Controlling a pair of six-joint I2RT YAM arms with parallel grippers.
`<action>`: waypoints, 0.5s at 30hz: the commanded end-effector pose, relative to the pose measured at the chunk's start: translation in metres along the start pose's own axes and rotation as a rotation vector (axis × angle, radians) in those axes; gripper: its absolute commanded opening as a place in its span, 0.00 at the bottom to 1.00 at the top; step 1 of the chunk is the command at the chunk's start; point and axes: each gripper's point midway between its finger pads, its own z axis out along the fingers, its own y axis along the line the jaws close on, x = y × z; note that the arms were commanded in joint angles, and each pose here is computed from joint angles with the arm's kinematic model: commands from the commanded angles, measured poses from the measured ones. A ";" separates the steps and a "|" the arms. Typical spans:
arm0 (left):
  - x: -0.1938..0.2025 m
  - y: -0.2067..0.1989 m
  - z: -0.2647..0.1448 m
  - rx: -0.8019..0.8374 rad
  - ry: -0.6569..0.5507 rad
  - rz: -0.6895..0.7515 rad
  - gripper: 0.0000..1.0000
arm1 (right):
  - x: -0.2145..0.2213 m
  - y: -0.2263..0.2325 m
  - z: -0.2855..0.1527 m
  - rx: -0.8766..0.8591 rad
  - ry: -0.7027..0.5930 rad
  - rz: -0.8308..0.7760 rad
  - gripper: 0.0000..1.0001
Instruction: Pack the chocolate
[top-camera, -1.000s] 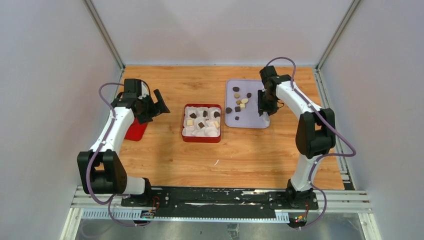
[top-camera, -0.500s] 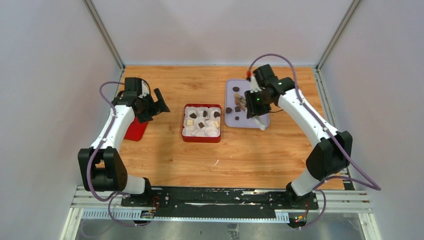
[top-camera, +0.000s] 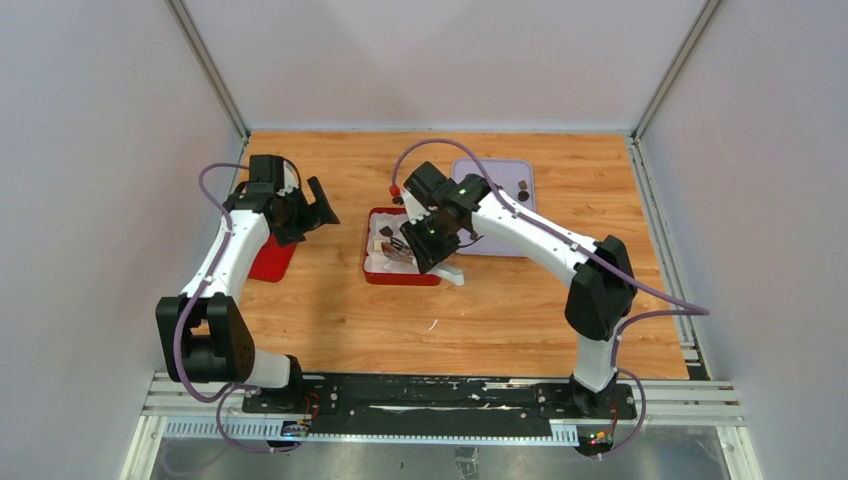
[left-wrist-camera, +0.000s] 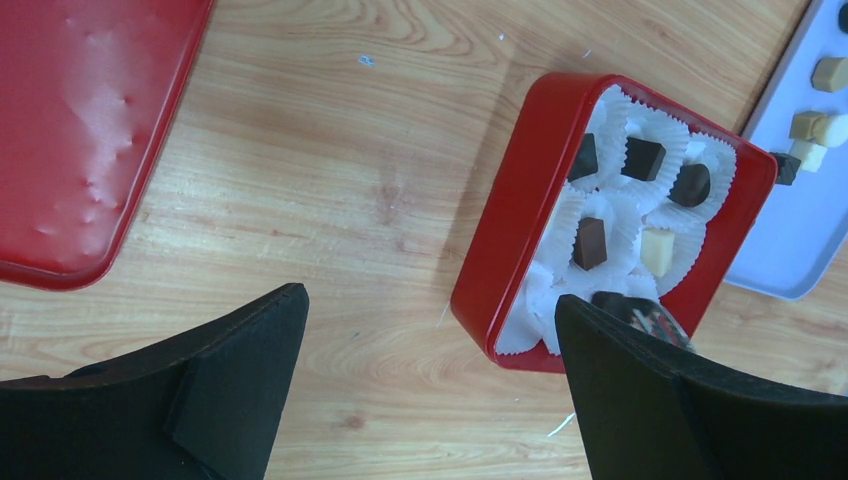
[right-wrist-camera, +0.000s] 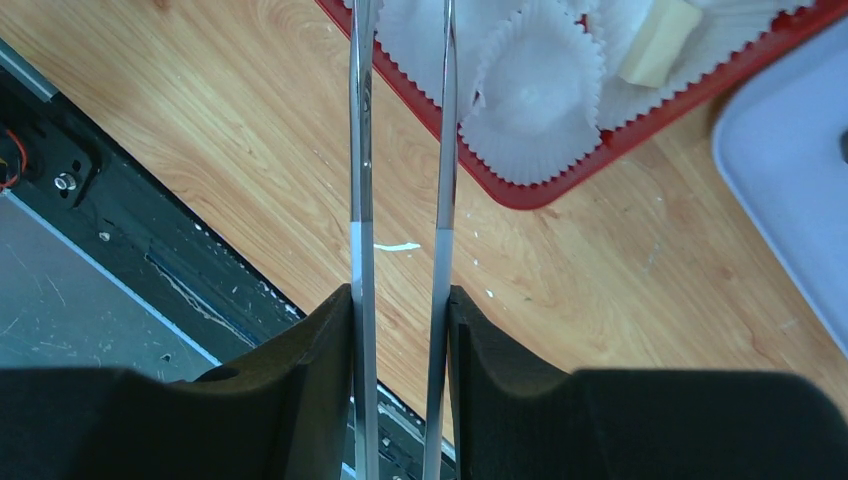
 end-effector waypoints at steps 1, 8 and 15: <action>-0.002 0.002 -0.004 -0.002 -0.018 0.011 1.00 | -0.008 0.024 0.009 -0.048 0.004 -0.011 0.00; -0.002 0.001 -0.003 0.000 -0.013 0.013 1.00 | -0.001 0.032 0.025 -0.056 0.055 -0.031 0.03; -0.001 0.002 -0.002 -0.001 -0.011 0.014 1.00 | 0.001 0.031 0.031 -0.052 0.072 -0.035 0.18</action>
